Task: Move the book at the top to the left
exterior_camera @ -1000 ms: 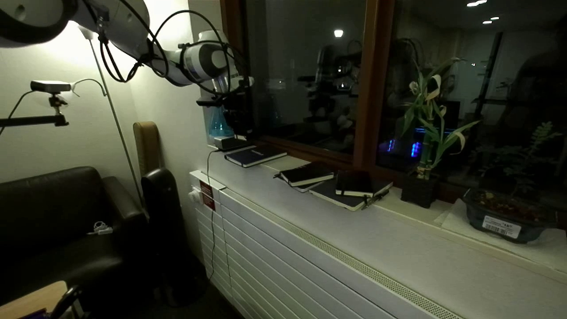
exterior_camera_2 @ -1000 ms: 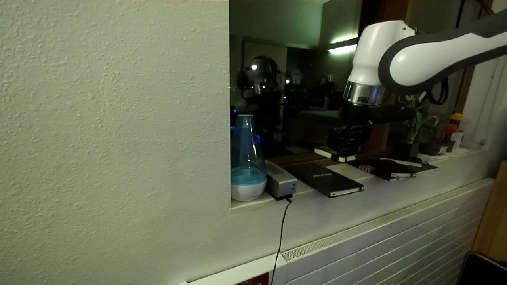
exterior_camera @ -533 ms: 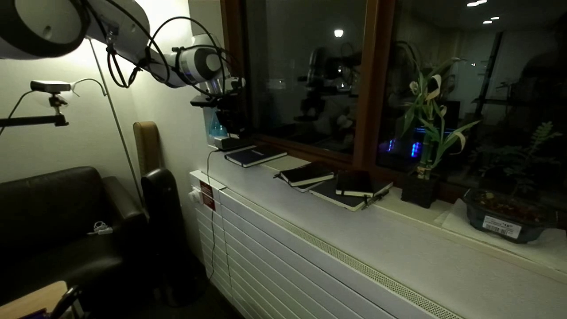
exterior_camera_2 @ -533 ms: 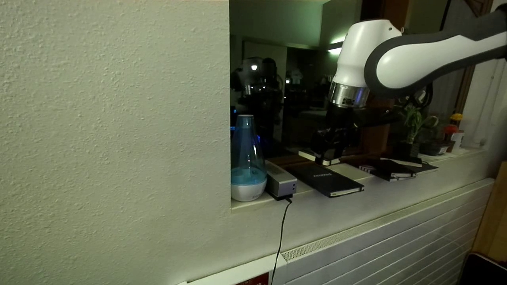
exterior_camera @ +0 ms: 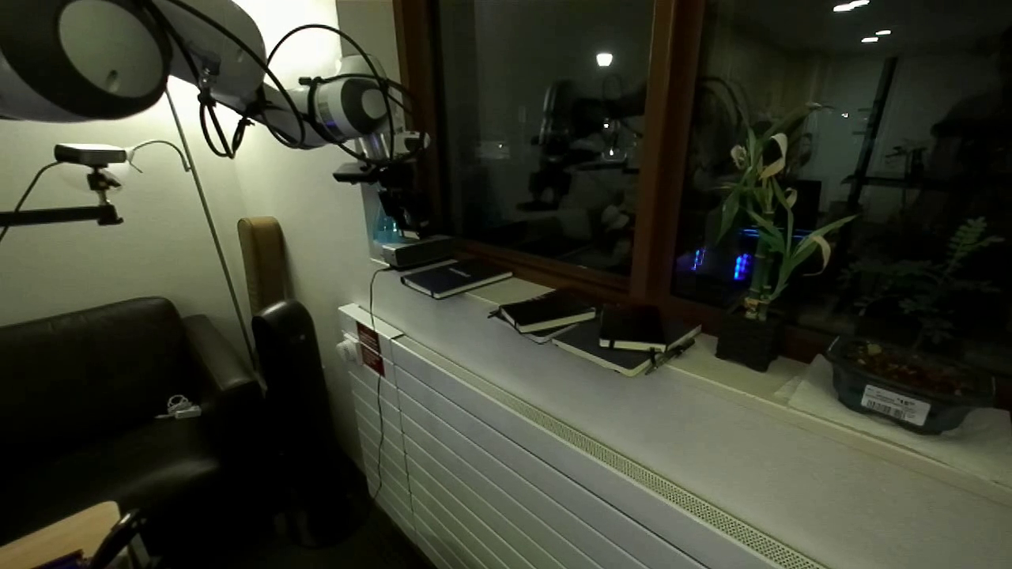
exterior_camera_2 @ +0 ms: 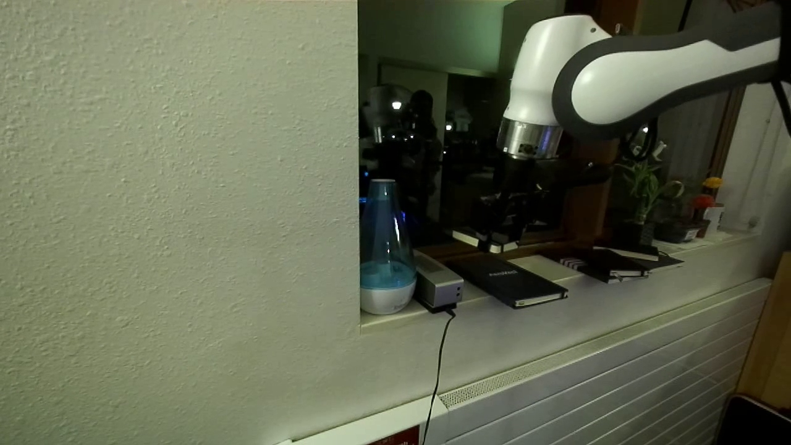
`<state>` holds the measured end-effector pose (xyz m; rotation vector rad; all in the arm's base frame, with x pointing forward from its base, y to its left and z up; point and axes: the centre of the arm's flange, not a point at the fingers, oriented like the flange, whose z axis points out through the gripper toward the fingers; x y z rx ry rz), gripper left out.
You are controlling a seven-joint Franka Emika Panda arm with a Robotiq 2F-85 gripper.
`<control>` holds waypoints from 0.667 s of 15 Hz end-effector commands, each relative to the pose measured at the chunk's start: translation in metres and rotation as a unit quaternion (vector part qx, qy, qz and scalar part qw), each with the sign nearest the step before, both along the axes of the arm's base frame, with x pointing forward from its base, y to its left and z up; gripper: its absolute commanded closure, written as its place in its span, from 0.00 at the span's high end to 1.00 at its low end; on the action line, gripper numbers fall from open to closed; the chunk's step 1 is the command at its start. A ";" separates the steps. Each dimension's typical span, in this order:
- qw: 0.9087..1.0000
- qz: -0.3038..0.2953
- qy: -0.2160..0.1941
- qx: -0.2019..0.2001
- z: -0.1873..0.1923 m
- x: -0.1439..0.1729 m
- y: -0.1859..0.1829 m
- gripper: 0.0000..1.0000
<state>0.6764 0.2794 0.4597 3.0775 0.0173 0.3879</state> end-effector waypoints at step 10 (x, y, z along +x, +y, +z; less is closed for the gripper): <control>0.995 -0.089 0.039 -0.005 0.007 0.004 0.044 0.51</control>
